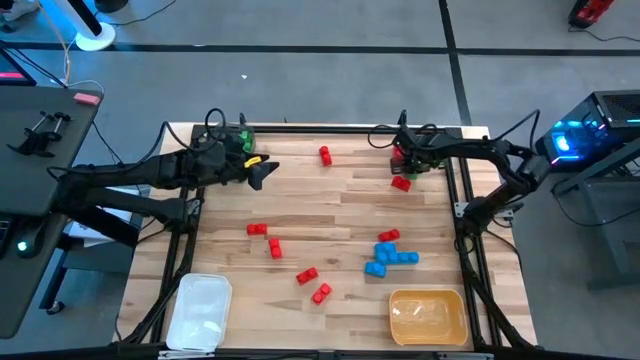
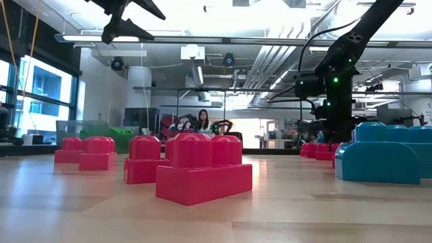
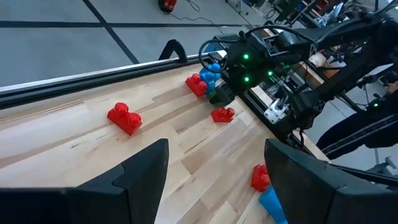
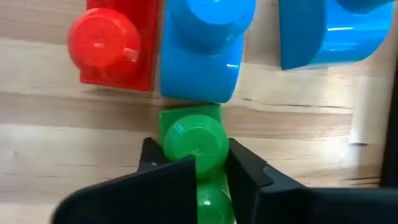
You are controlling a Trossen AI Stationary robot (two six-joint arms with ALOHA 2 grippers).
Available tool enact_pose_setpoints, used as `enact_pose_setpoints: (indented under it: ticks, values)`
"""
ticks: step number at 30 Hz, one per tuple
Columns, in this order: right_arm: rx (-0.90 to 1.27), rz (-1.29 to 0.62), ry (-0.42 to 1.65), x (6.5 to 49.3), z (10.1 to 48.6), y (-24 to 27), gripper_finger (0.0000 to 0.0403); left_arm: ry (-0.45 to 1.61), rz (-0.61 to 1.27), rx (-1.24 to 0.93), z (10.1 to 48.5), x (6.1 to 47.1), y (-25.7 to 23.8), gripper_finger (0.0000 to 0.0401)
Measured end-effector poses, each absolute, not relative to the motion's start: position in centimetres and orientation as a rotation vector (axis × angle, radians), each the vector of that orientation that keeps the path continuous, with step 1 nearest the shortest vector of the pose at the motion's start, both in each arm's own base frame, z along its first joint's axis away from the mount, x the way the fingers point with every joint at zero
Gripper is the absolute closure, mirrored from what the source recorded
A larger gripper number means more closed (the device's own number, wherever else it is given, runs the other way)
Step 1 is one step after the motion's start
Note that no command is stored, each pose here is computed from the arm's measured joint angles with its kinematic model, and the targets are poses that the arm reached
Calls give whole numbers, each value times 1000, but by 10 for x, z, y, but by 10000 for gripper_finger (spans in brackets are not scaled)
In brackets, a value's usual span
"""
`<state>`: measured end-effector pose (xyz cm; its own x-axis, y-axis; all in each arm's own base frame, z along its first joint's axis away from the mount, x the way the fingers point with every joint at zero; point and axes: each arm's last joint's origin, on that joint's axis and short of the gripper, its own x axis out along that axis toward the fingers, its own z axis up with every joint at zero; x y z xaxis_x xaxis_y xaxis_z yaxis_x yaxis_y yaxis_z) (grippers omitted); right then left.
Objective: Sort blocks
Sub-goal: Put the green game piece into the black bin
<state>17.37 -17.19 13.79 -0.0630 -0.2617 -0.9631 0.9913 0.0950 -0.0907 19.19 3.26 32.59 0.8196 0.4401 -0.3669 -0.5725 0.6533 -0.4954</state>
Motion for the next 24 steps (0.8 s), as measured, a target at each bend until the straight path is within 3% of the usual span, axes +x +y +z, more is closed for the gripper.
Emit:
enact_pose_setpoints:
  ticks: [9,17,24]
  values:
    - [881,-1168,1055,181,158,-156,401,181,560,-619,330,194,33,149]
    - [831,-1049,701,175,224,-127,402,7,499,-522,344,215,35,149]
    - [792,-610,245,188,287,-93,402,38,474,-438,318,263,41,149]
